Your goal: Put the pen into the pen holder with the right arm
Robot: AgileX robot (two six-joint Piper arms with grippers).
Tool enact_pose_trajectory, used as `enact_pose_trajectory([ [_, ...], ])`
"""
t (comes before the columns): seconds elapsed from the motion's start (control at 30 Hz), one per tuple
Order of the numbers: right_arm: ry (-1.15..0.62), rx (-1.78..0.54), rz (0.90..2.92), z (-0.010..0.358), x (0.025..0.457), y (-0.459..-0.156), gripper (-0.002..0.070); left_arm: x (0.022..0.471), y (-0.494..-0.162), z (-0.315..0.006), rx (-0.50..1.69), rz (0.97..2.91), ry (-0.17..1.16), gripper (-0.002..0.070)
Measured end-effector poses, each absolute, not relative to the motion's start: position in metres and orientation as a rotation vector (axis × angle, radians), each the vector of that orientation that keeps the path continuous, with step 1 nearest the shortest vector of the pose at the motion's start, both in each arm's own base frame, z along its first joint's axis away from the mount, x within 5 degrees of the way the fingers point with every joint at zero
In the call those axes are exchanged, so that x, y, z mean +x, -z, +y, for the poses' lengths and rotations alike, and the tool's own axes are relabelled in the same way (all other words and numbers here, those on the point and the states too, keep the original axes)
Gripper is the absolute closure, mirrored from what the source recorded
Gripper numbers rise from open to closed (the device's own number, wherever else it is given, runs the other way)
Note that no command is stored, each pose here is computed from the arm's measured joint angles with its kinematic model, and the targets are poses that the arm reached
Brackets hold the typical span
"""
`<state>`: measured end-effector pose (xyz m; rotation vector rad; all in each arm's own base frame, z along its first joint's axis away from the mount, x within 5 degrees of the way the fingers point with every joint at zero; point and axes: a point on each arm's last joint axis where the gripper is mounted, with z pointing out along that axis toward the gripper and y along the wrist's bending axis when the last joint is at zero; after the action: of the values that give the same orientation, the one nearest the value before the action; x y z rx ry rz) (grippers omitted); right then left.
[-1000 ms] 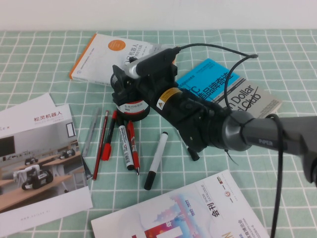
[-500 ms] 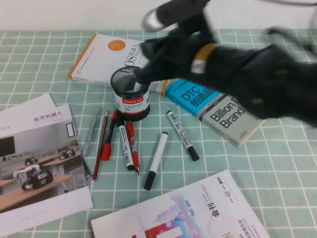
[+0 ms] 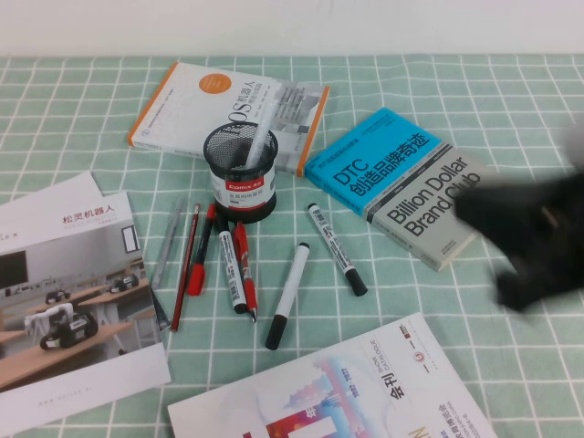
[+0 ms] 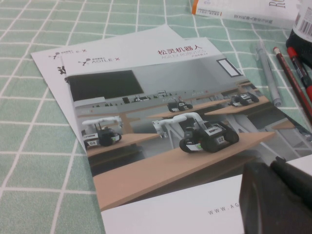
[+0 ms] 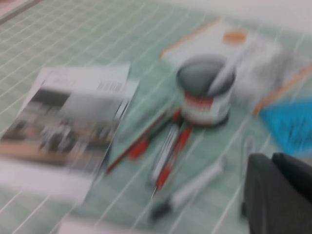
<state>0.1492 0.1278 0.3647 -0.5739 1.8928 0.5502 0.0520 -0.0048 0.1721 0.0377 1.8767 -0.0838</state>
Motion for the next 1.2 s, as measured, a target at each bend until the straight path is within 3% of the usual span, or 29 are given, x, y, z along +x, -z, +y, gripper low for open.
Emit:
enact_pose_trajectory([
  [0.3,-0.559,-0.594,2.023,0.083,0.093,-0.334,0.0694,0.052,-0.172,-0.005,0.038,1.877,0.084,0.068],
  [0.47,-0.483,-0.578,2.024,0.076,0.093,-0.304,0.0695,0.052,-0.172,-0.005,0.038,1.877,0.084,0.068],
  [0.6,-0.405,-0.381,2.048,0.059,0.1,-0.268,0.0695,0.052,-0.172,-0.005,0.038,1.877,0.084,0.068],
  [0.87,-0.159,0.041,1.9,0.008,0.084,-0.204,0.0695,0.052,-0.172,-0.005,0.038,1.877,0.084,0.068],
  [1.03,-0.127,0.099,1.796,0.002,0.068,-0.186,0.0695,0.052,-0.172,-0.005,0.038,1.877,0.084,0.068],
  [1.2,-0.135,0.102,1.699,0.001,0.059,-0.188,0.0695,0.052,-0.172,-0.005,0.038,1.877,0.084,0.068],
])
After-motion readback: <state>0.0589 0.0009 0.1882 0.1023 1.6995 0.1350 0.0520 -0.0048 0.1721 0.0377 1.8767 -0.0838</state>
